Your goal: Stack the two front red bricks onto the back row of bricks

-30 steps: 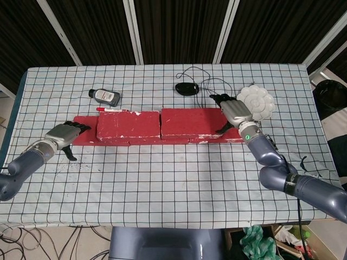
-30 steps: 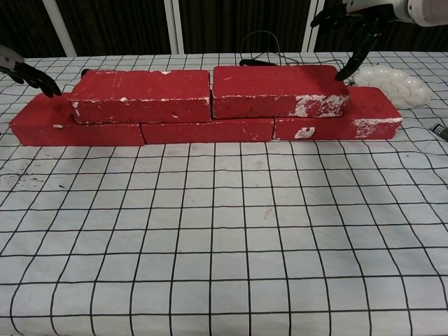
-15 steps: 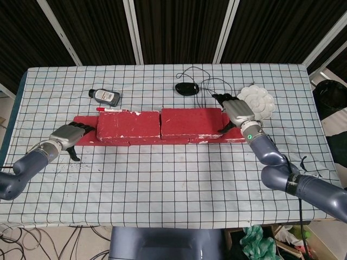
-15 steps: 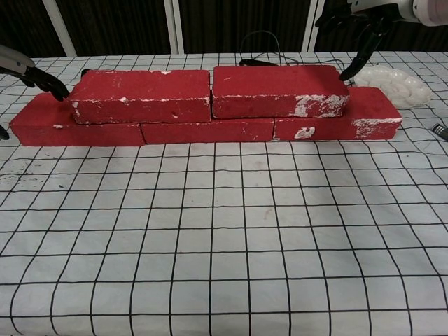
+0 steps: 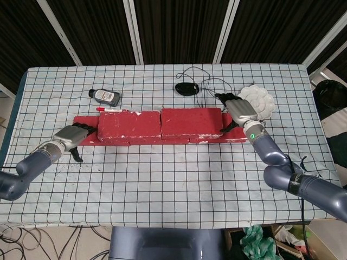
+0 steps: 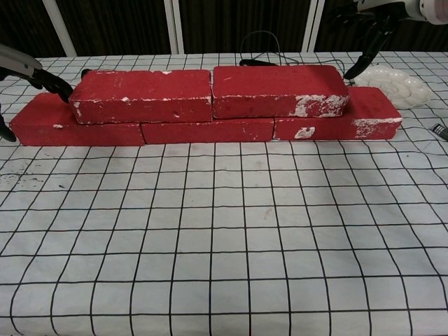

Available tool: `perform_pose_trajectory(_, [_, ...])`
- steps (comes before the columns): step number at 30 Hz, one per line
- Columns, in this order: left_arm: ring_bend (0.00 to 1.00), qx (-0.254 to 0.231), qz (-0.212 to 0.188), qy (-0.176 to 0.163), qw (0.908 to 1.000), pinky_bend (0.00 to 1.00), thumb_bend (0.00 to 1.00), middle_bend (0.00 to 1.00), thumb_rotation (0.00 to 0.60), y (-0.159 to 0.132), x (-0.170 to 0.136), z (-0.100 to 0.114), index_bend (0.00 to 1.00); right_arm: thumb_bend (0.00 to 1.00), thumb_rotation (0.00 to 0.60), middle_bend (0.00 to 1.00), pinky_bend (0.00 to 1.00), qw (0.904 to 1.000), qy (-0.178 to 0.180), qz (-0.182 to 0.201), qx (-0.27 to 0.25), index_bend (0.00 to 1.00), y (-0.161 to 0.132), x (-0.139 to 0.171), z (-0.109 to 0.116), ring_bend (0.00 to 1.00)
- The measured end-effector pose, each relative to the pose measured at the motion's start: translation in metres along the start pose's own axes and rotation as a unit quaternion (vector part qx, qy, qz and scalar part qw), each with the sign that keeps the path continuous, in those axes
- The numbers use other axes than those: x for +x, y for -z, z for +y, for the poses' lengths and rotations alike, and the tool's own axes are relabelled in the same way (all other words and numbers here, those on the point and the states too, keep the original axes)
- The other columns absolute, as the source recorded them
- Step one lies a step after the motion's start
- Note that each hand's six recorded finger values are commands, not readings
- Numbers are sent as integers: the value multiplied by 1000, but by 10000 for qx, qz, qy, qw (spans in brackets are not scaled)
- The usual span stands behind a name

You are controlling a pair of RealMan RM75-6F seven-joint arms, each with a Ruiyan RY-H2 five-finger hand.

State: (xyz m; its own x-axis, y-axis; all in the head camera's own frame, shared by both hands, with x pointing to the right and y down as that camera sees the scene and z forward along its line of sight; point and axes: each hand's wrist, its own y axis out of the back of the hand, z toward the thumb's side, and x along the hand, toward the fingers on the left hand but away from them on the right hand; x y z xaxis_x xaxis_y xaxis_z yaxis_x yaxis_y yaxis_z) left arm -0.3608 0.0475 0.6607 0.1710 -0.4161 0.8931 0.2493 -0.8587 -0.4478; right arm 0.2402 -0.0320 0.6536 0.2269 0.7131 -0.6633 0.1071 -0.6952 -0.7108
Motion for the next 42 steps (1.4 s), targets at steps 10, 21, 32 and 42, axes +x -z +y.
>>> perform_pose_trajectory(10, [0, 17, -17, -12, 10000, 17, 0, 73, 600, -3, -1, 1, 92, 6, 600, 52, 117, 10000, 7, -4, -9, 0, 2, 1, 1, 1])
perform_pose_trajectory(21, [0, 51, 258, -155, 9995, 17, 1, 75, 600, 17, -19, 11, 97, 6, 600, 53, 117, 10000, 14, 40, -20, 0, 0, 4, 1, 1])
perform_pose_trajectory(32, [0, -275, 459, -1098, 9925, 4, 10, 67, 600, 31, -69, 39, 87, 5, 600, 56, 117, 9989, 428, 125, 129, 0, 3, 36, 15, 2])
perform_pose_trajectory(42, [0, -323, 518, -2160, 9745, 6, 9, 66, 600, 37, -129, 12, 88, 6, 600, 55, 117, 9942, 975, -2, 450, 0, 43, 123, 13, 2])
